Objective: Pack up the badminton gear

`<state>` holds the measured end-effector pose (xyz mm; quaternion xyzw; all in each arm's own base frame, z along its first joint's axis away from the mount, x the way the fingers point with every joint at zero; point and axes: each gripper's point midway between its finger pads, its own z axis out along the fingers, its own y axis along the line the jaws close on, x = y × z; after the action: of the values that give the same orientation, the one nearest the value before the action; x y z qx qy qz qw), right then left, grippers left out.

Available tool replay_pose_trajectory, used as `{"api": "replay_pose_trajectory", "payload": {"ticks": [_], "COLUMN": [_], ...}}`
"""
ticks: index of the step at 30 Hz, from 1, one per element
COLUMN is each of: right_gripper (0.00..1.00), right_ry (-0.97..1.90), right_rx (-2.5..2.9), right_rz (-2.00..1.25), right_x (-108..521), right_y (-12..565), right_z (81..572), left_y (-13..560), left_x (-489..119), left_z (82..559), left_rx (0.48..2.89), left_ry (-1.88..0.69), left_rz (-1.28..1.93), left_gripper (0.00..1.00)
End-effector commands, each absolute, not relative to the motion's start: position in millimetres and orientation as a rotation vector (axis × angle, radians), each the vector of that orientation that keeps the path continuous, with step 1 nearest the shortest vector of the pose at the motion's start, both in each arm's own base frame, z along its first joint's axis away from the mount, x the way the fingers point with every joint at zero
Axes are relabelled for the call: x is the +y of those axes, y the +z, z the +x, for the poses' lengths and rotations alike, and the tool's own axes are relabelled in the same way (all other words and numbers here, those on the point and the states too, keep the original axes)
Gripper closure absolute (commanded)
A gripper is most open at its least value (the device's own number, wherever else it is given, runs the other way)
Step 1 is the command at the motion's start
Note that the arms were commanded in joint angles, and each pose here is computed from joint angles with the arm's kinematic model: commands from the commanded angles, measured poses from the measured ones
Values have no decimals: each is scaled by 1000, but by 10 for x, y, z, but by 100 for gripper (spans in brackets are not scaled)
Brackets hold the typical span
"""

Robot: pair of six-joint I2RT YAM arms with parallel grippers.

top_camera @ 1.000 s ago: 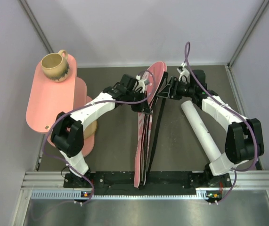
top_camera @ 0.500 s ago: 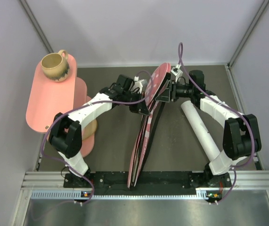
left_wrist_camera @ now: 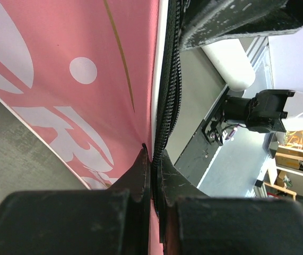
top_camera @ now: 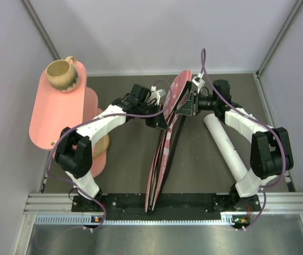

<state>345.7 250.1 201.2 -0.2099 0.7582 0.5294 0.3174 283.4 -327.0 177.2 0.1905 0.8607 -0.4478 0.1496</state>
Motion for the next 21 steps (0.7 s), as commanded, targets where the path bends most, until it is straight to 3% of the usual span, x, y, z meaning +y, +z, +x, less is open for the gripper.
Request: {"api": "replay_pose_trajectory", "payload": {"ticks": [1, 3, 6, 7, 10, 13, 21], "right_gripper": [86, 100, 100, 100, 100, 100, 100], "right_ry": [1419, 1402, 1394, 1393, 1409, 1403, 1419], "right_rx": [1911, 1915, 1918, 1911, 1885, 1874, 1840], "right_rz": [-609, -589, -575, -570, -562, -559, -536], "right_x": [2552, 2543, 2536, 2544, 2574, 2593, 2607], "right_y": [2159, 2155, 2153, 2186, 2244, 2272, 2349], "right_z": [3539, 3585, 3591, 3579, 3524, 3488, 3433], "left_y": [2177, 2183, 2194, 2211, 2283, 2408, 2653], "left_x": [-3325, -3326, -3314, -3306, -3295, -3326, -3456], "left_z": [2782, 2783, 2808, 2826, 2946, 3135, 3815], "left_rx": [2310, 2304, 2290, 2283, 2248, 2195, 2131], "left_ry": [-1376, -1375, -1350, -1334, -1268, -1213, -1100], "left_rz": [634, 642, 651, 646, 623, 571, 292], "left_gripper": [100, 100, 96, 82, 56, 45, 44]}}
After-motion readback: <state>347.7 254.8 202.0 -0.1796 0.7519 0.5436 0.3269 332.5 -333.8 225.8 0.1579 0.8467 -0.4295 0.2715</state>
